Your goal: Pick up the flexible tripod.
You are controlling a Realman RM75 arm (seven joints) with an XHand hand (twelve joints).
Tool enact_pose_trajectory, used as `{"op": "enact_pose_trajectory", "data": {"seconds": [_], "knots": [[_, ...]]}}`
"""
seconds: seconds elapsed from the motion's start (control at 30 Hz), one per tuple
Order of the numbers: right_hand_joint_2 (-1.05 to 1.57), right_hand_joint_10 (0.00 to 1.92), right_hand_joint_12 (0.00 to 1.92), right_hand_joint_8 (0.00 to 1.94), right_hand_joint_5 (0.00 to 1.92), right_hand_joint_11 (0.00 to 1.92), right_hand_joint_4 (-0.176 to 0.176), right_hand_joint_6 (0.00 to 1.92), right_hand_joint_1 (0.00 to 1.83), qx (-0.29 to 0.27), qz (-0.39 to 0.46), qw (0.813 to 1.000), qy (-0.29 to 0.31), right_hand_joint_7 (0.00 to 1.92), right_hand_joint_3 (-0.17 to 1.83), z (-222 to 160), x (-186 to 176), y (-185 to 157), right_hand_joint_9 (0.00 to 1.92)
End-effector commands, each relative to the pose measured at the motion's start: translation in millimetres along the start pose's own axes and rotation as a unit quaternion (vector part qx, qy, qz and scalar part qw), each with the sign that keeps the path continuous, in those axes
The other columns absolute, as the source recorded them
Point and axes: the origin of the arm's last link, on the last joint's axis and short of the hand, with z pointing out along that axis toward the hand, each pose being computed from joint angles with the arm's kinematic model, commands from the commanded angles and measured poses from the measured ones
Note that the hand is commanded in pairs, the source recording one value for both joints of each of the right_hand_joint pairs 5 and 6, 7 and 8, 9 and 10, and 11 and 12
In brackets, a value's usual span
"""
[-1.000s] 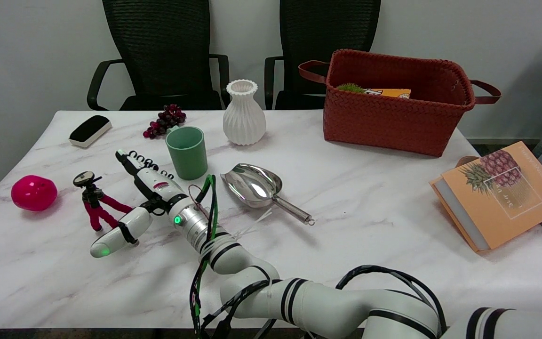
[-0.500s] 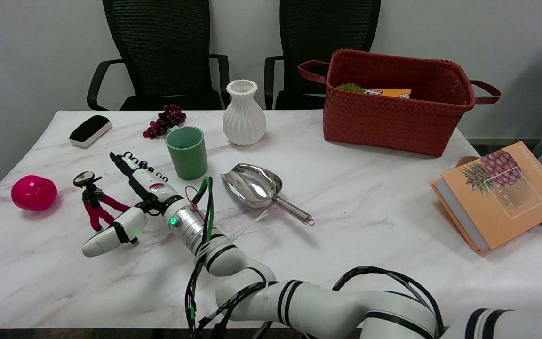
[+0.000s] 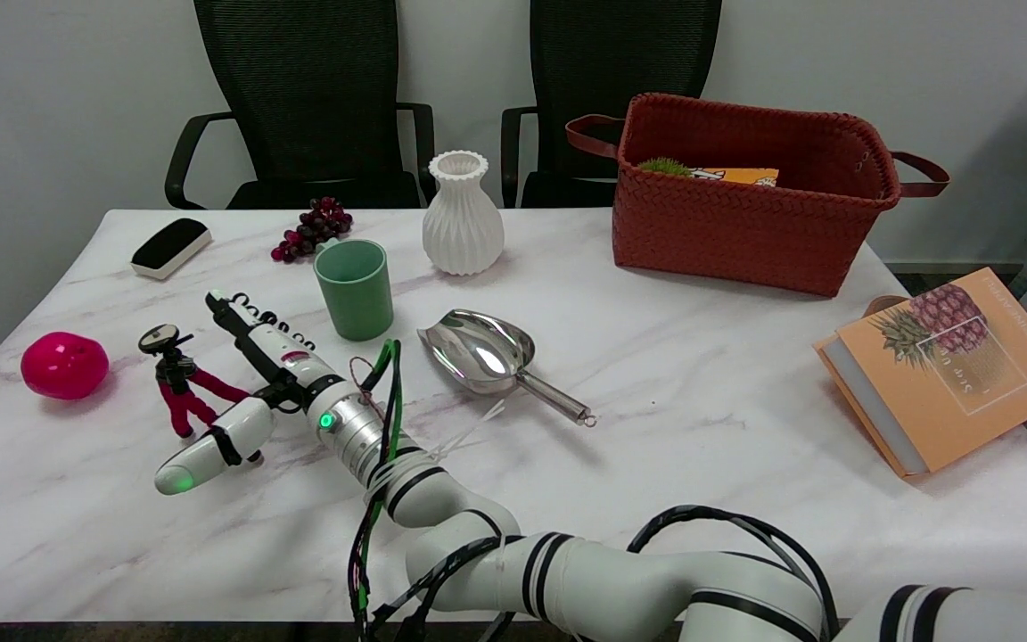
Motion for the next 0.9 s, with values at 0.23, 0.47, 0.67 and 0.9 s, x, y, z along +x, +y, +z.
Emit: {"op": "enact_pose_trajectory", "data": {"seconds": [0.23,0.47,0.67,0.9], "knots": [[-0.36,0.0,0.43,0.27,0.18,0.43,0.0,0.18,1.06,-0.009,0.009,1.0,-0.006,0.27,0.4,-0.3,-3.6,3.5,0.0],[-0.35,0.08,0.71,0.42,0.28,0.71,0.0,0.28,1.05,-0.009,0.008,1.0,-0.007,0.42,0.42,-0.3,-3.6,3.4,0.08],[-0.36,0.16,0.85,0.48,0.32,0.85,0.0,0.32,1.05,-0.009,0.008,1.0,-0.007,0.48,0.44,-0.3,-3.6,3.4,0.16],[-0.36,0.21,0.92,0.52,0.36,0.92,0.0,0.36,1.05,-0.011,0.011,1.0,-0.005,0.52,0.44,-0.6,-2.8,4.6,0.21]]}}
